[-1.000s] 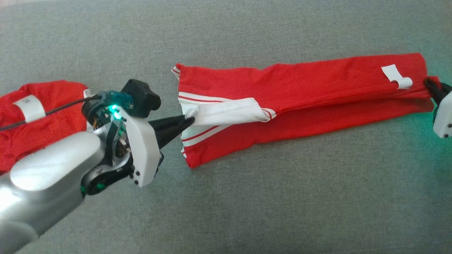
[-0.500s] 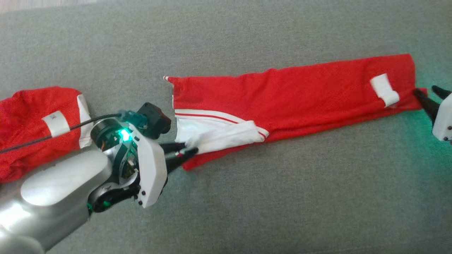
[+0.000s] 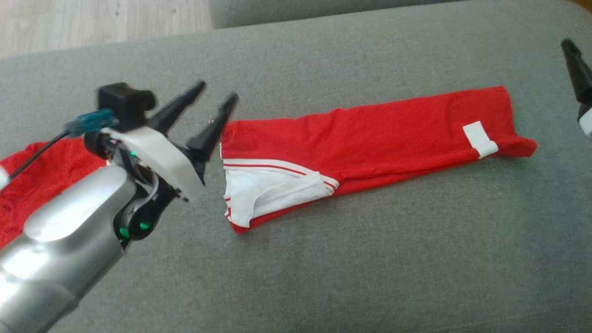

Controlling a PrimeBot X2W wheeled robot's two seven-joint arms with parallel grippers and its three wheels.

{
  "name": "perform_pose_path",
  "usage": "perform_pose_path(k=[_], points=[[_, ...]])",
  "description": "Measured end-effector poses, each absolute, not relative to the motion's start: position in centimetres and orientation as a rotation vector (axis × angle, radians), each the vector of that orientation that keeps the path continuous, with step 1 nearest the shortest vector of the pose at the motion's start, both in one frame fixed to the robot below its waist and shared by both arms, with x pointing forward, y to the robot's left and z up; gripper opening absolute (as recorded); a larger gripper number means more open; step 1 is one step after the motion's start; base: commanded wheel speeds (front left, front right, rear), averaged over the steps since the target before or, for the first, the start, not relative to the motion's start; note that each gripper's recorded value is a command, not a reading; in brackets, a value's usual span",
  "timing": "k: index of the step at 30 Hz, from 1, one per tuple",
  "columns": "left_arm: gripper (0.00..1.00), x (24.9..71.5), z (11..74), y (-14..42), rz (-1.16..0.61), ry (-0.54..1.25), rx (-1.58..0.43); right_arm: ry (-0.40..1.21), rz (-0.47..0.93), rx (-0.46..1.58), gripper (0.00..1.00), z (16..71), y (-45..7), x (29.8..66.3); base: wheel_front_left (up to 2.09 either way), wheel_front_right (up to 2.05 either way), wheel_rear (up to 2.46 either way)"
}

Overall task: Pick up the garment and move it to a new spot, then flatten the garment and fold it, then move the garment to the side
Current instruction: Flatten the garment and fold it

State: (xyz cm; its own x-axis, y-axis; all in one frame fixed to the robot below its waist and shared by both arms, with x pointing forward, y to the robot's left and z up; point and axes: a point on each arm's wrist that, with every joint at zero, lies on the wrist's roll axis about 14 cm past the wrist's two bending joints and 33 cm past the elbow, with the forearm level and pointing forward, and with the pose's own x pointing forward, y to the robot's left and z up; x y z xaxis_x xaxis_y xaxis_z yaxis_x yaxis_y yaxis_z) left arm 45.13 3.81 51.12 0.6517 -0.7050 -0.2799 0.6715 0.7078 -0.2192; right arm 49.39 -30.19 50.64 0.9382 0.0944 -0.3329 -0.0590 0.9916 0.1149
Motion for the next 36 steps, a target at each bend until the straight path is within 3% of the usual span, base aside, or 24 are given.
perform_pose_path(k=[4, 15, 24, 36], points=[[1.0, 47.0, 54.6, 5.0, -0.642, 0.168, -0.224, 0.174, 0.087, 0.118, 1.0, 54.2, -29.7, 49.5, 0.0, 0.0, 0.0], [1.0, 47.5, 58.1, 9.5, -0.359, -0.058, -0.371, -0.098, 0.106, 0.116, 1.0, 60.3, -28.1, 48.7, 0.0, 0.0, 0.0], [1.0, 42.2, 53.5, 11.2, -0.255, -0.068, -0.34, -0.041, 0.077, 0.139, 1.0, 53.1, -25.5, 43.3, 0.0, 0.0, 0.0], [1.0, 37.3, 51.2, 11.5, -0.209, -0.071, -0.256, 0.005, 0.061, 0.161, 1.0, 49.5, -23.0, 39.1, 0.0, 0.0, 0.0]])
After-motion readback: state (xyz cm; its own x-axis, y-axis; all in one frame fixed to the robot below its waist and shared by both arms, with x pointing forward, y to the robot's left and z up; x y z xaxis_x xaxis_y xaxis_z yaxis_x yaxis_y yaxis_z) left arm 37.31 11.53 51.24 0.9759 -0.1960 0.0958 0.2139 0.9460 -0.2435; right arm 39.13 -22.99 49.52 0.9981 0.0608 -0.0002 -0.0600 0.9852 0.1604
